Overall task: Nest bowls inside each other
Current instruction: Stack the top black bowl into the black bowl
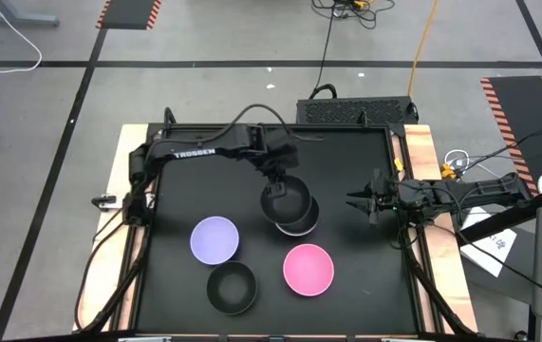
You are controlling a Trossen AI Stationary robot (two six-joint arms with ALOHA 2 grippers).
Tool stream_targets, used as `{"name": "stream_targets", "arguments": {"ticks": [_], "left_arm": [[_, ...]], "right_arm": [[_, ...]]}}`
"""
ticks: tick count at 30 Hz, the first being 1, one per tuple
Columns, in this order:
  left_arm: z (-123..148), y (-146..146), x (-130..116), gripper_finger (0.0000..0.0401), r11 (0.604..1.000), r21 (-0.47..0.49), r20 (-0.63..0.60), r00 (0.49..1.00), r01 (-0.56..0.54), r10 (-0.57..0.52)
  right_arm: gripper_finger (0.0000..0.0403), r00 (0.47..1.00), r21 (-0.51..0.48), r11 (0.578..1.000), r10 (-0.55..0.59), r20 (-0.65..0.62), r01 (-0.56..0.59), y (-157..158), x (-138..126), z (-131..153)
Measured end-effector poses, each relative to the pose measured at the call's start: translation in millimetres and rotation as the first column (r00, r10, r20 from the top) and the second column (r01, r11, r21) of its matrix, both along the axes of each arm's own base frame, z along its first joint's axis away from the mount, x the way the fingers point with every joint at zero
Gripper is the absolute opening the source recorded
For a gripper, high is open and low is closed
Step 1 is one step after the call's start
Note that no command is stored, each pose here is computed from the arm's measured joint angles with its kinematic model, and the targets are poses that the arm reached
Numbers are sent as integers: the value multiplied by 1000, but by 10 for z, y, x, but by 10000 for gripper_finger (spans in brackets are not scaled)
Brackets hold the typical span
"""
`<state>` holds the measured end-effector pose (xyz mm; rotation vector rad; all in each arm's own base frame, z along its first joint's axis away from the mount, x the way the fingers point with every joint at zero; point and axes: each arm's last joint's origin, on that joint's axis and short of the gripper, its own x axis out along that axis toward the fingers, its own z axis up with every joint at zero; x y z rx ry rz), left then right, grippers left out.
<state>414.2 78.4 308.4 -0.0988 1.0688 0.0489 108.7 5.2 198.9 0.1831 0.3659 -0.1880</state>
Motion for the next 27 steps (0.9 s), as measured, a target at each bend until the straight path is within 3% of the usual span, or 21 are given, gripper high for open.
{"name": "stream_targets", "arguments": {"ticks": [27], "left_arm": [[47, 36, 27, 5, 997, -76, 65, 998, 11, -6]], "right_arm": [[114, 999, -29, 1000, 13, 39, -12, 2, 16, 39]]}}
